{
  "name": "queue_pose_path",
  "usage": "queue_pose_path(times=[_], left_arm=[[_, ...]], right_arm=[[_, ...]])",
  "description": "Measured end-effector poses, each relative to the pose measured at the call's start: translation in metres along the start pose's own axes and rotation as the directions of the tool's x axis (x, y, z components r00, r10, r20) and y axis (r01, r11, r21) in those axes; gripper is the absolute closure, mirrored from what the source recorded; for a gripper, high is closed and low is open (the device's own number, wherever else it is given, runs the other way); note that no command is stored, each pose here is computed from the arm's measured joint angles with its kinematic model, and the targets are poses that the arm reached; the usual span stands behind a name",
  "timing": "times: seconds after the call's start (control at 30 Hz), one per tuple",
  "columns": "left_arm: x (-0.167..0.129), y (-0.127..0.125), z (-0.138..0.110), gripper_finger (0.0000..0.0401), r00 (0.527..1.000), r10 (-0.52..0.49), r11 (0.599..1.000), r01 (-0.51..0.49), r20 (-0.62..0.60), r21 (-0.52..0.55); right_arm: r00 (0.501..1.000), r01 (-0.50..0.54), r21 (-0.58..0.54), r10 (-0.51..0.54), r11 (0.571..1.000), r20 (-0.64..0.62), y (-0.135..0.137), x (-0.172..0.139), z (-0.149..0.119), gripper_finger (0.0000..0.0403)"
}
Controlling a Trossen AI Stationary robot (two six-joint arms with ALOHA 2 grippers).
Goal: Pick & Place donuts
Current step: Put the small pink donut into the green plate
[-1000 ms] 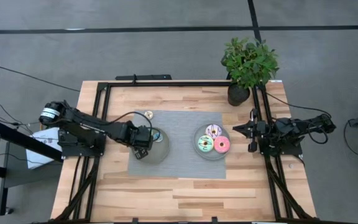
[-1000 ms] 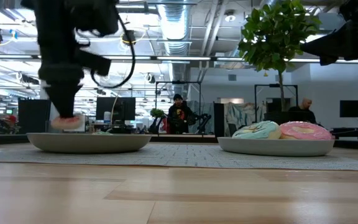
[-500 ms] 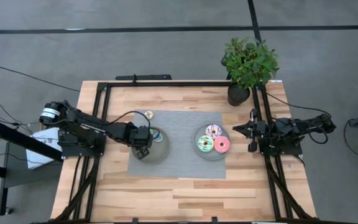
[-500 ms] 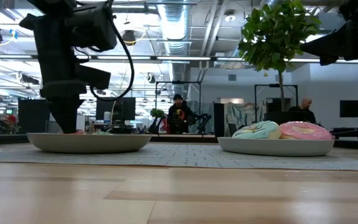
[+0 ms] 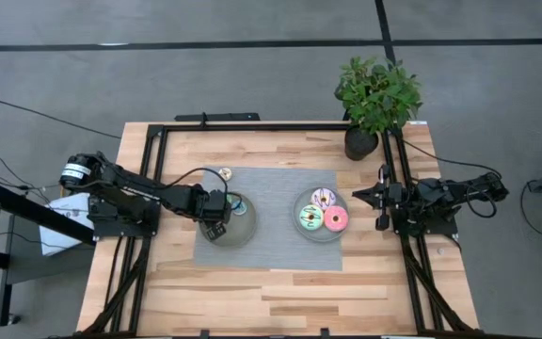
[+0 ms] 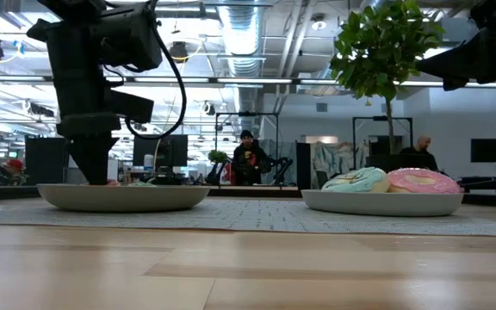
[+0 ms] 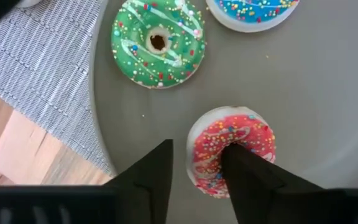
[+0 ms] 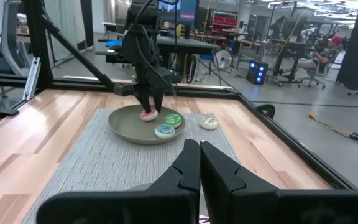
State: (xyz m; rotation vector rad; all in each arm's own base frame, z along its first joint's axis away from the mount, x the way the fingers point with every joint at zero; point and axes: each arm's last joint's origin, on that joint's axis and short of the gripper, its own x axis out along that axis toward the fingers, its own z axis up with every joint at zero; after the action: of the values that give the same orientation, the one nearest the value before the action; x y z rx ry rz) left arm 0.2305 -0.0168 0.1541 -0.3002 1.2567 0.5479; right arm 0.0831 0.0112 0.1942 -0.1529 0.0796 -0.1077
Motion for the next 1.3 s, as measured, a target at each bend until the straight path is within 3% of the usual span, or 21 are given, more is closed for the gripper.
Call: queue_pose_path(times=[0.33, 1.3], left_arm=[[-0.0013, 0.0005, -0.0001, 0.0237, 1.0, 0.008, 1.0, -0.008, -0.011, 0.001], [-0.0072, 0.0001, 0.0042, 0.0223, 0.999, 0.036, 0.999, -0.036, -0.003, 0.03]], right_arm=[[1.0, 0.0, 0.0, 0.0, 1.0, 0.0, 0.0, 0.0, 0.0, 0.0402], [1.0, 0.0, 0.0, 0.0, 1.0, 0.0, 0.0, 0.0, 0.0, 0.0402]])
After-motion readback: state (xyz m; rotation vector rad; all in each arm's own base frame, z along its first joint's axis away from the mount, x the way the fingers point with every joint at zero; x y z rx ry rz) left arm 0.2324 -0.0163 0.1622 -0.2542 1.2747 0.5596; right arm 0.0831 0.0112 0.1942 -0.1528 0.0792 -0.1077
